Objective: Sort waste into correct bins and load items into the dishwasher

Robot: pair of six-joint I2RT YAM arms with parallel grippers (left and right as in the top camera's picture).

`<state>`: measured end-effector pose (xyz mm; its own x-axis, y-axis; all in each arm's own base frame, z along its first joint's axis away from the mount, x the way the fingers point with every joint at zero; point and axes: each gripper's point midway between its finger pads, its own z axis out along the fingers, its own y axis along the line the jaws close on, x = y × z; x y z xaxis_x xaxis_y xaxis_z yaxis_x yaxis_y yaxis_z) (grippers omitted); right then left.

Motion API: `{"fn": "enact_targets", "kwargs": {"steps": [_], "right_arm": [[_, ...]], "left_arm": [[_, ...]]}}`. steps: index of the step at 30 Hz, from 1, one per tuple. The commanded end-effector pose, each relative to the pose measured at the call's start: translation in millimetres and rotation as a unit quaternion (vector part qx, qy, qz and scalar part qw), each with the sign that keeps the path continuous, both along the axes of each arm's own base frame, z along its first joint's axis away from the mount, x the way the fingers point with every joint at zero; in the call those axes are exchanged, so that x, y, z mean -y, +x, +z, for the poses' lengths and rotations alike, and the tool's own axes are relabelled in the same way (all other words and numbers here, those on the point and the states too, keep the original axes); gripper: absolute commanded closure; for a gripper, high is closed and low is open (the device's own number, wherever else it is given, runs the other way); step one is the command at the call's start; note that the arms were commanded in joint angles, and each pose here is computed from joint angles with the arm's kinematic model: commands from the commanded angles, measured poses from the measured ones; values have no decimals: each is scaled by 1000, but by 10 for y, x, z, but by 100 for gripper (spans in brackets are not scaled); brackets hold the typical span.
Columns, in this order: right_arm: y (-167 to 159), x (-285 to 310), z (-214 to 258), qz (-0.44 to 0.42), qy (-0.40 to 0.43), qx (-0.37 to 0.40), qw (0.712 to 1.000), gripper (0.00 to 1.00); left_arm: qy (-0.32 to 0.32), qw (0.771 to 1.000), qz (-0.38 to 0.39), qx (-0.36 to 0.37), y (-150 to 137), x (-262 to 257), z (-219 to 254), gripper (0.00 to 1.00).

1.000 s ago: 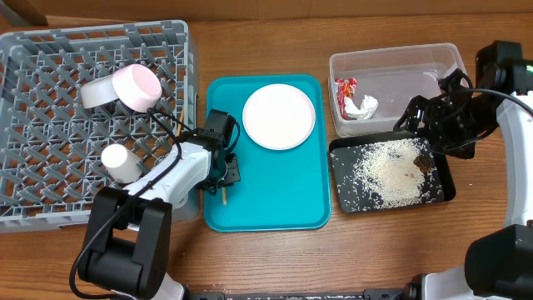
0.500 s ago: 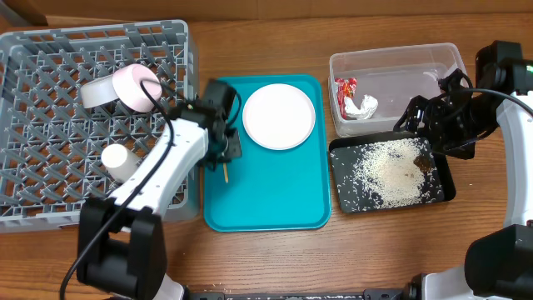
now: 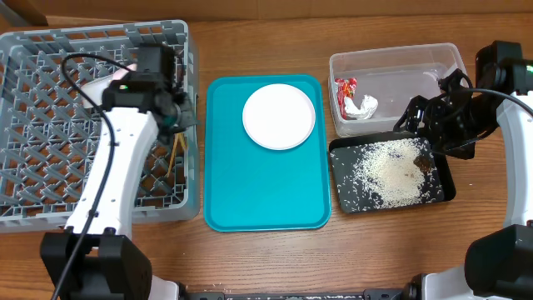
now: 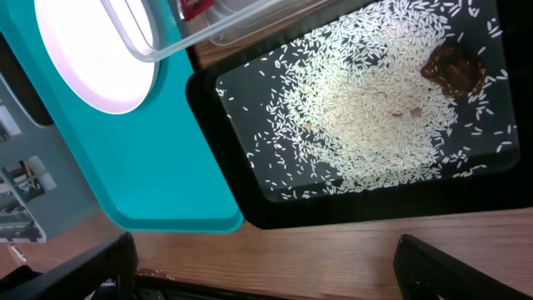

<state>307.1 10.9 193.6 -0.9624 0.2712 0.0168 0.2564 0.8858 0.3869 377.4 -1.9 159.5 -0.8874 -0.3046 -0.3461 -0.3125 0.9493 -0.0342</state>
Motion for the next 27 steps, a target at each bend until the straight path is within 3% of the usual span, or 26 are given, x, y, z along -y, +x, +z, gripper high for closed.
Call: {"fn": "enact_targets", "kwargs": {"steps": [1, 7, 11, 17, 22, 27], "right_arm": [[-22, -6, 91, 1, -4, 17, 1000, 0], [-30, -8, 90, 1, -4, 15, 1000, 0], [-24, -7, 91, 1, -4, 16, 1000, 0], [-21, -5, 90, 1, -4, 17, 1000, 0], [-20, -5, 91, 1, -5, 17, 1000, 0], [-20, -5, 91, 1, -5, 17, 1000, 0]], "left_arm": [[19, 999, -23, -16, 38, -85, -112, 80], [14, 999, -26, -32, 33, -67, -215, 67], [-46, 997, -50, -22, 72, 188, -153, 68], [-63, 991, -114, -34, -17, 593, -162, 90], [-26, 984, -150, -91, -286, 728, -296, 96], [-14, 978, -121, -167, -668, 621, -625, 96]]}}
